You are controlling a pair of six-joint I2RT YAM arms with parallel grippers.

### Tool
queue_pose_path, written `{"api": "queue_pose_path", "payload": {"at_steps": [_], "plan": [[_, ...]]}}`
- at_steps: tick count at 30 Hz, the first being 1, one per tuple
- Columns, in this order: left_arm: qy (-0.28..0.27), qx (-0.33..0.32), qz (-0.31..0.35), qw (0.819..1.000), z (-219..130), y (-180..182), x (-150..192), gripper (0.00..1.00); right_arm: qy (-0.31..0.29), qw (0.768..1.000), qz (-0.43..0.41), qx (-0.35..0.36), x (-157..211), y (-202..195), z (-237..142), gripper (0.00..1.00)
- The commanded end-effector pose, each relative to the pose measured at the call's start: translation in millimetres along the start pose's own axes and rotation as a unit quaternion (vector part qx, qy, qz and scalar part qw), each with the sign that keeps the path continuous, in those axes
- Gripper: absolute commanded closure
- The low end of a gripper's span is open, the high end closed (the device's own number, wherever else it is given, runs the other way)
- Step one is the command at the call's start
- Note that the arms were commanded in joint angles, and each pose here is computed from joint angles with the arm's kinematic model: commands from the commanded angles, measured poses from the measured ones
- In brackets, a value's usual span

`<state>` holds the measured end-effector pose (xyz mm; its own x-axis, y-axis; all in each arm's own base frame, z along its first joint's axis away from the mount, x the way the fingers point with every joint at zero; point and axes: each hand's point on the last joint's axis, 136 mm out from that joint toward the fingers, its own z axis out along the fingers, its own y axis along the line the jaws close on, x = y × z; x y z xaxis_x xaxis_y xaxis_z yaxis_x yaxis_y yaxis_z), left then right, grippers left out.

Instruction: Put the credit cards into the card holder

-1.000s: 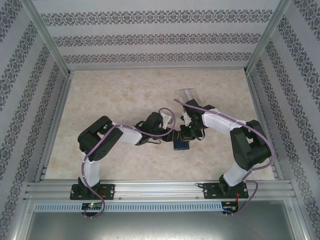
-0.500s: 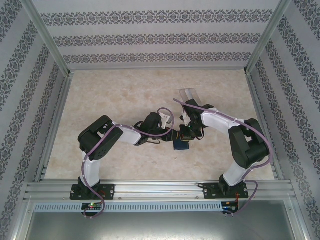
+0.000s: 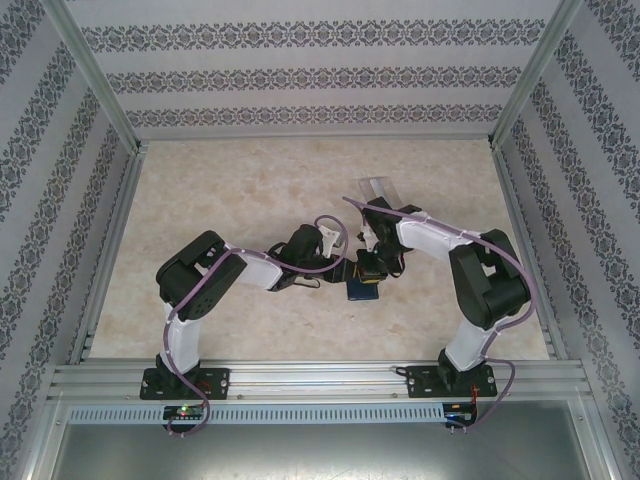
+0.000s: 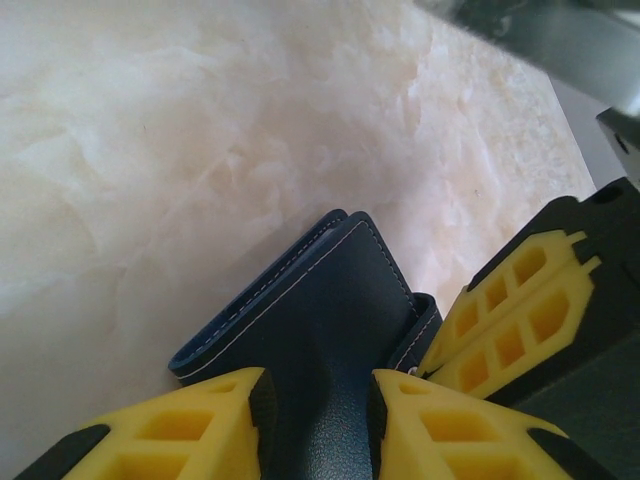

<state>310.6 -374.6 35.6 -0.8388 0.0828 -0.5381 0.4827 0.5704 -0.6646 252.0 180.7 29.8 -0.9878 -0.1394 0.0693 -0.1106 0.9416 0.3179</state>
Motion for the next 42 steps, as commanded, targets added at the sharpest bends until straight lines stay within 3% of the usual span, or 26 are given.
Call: {"api": "queue_pose_path", "payload": {"at_steps": [1, 9, 12, 15, 19, 24, 26, 29, 32, 33, 36, 39, 42], "plan": [[0.073, -0.069, -0.058, 0.993, 1, 50, 58, 0.65, 0.051, 0.997, 0.026, 0.053, 17, -24, 31, 1.00], [0.064, -0.059, -0.057, 0.995, -1, 47, 57, 0.64, 0.036, 0.997, 0.028, 0.064, 17, -25, 33, 1.00], [0.043, -0.050, -0.044, 0.997, -9, 41, 52, 0.64, -0.014, 0.999, 0.003, 0.040, 10, -6, 10, 0.81], [0.025, -0.059, -0.032, 0.997, -17, 40, 46, 0.64, -0.071, 0.997, -0.015, 0.003, 3, 16, -22, 0.73], [0.001, -0.054, -0.023, 0.998, -26, 35, 41, 0.63, -0.144, 0.989, -0.025, -0.024, 2, 29, -59, 0.67], [-0.018, -0.055, -0.018, 0.998, -34, 31, 36, 0.61, -0.198, 0.980, -0.022, -0.019, 14, 15, -84, 0.63], [-0.028, -0.057, -0.012, 0.998, -39, 29, 32, 0.60, -0.213, 0.977, -0.022, -0.011, 19, 7, -88, 0.64], [-0.046, -0.070, -0.004, 0.996, -51, 27, 26, 0.58, -0.224, 0.974, -0.018, -0.006, 23, 0, -88, 0.80], [-0.042, -0.085, -0.007, 0.995, -63, 22, 21, 0.51, -0.242, 0.970, -0.020, 0.003, 20, -2, -93, 0.83], [-0.036, -0.084, -0.002, 0.996, -68, 14, 17, 0.48, -0.263, 0.964, -0.024, 0.014, 18, -4, -100, 0.76], [-0.055, -0.107, 0.009, 0.993, -97, -3, -3, 0.41, -0.349, 0.935, -0.035, 0.043, 15, -10, -134, 0.42], [-0.080, -0.168, 0.023, 0.982, -139, -10, -21, 0.29, -0.437, 0.898, -0.050, 0.021, 21, -2, -177, 0.02], [-0.094, -0.234, 0.036, 0.967, -183, -14, -32, 0.23, -0.503, 0.862, -0.062, 0.008, 32, 2, -217, 0.02]]}}
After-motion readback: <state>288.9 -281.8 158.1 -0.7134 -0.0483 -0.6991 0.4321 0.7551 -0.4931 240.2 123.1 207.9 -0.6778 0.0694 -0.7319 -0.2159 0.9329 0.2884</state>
